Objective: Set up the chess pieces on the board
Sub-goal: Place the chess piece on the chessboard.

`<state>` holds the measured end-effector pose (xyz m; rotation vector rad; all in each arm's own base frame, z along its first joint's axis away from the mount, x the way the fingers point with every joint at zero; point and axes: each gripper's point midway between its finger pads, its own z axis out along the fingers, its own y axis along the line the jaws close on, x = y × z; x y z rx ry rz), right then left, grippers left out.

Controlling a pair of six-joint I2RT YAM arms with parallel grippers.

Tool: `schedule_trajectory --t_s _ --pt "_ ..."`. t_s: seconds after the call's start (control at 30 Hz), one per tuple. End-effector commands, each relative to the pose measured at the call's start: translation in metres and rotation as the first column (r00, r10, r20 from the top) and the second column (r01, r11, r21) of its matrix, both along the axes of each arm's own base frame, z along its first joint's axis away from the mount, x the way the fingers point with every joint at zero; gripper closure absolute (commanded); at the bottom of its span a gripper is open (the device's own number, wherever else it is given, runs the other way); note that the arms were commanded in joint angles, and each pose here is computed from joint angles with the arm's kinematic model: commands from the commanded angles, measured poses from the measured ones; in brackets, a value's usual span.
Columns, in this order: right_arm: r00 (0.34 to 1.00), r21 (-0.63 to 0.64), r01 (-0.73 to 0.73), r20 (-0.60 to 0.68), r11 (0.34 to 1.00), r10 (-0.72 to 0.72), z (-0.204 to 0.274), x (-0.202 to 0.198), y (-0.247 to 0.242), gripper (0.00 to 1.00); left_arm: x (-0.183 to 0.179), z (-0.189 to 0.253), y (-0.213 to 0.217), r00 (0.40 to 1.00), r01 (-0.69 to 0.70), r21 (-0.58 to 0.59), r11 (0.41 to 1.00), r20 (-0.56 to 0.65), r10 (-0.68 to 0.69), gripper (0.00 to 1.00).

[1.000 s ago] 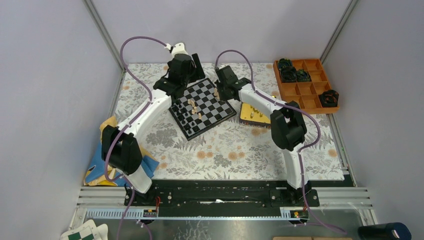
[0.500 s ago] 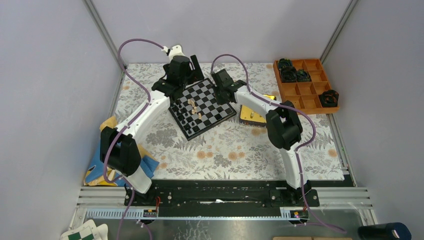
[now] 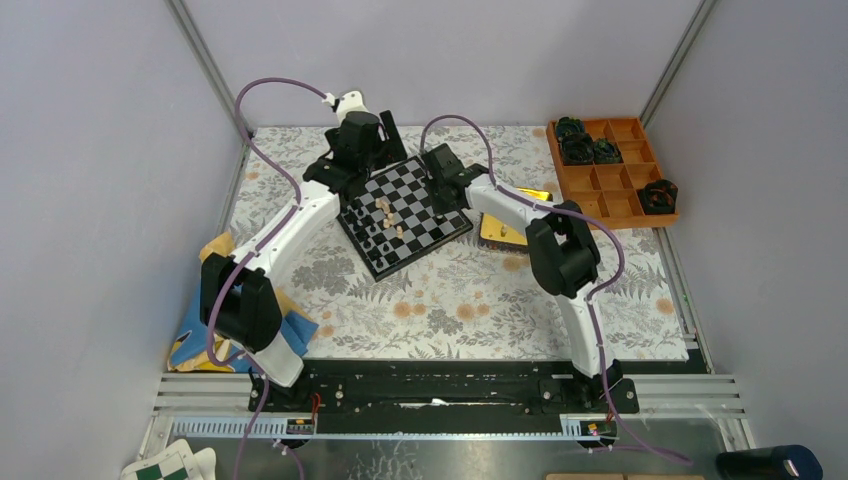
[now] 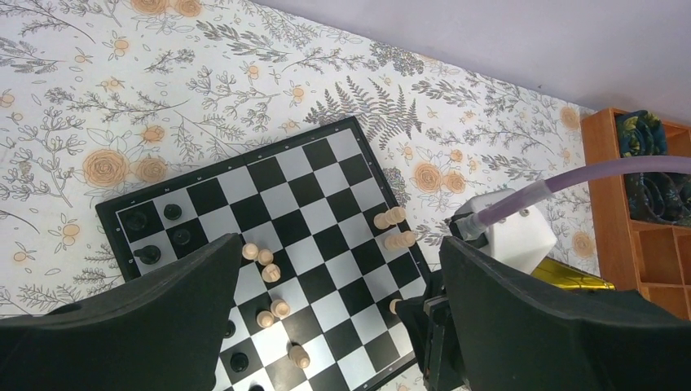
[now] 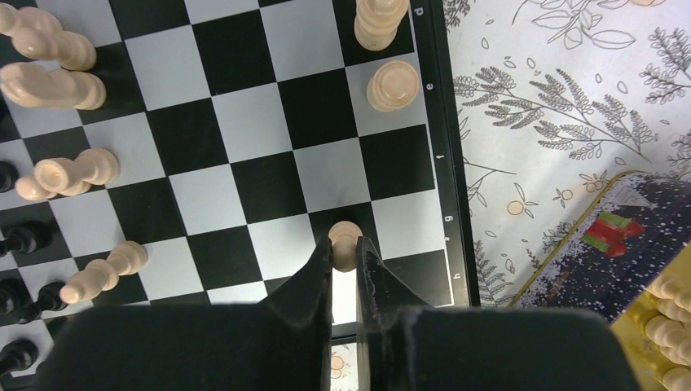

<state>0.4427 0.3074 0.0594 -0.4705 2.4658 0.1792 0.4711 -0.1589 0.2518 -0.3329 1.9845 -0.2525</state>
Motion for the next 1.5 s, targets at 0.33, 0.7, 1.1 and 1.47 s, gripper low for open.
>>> schedule_trajectory --t_s 0.33,0.7,1.1,1.47 --pt "1.0 0.004 -0.022 -0.019 1.0 0.022 -0.01 -0.003 0.01 0.79 0.002 0.006 0.013 0.999 -0.046 -0.001 0.999 0.02 0.046 0.01" --pt "0.999 0.021 -0.036 0.042 0.999 0.035 0.021 0.004 0.011 0.61 0.005 0.007 0.011 0.999 -0.044 -0.001 0.999 0.023 0.044 0.01" --pt "0.988 0.049 -0.024 0.156 0.999 0.016 0.079 0.004 0.0 0.59 0.008 0.014 0.013 0.998 -0.055 0.003 0.999 0.038 0.054 0.01" --pt "0.952 0.063 0.098 0.285 0.993 -0.112 0.134 0.005 -0.054 0.58 0.008 0.017 0.015 0.997 -0.063 0.003 0.998 0.044 0.063 0.01"
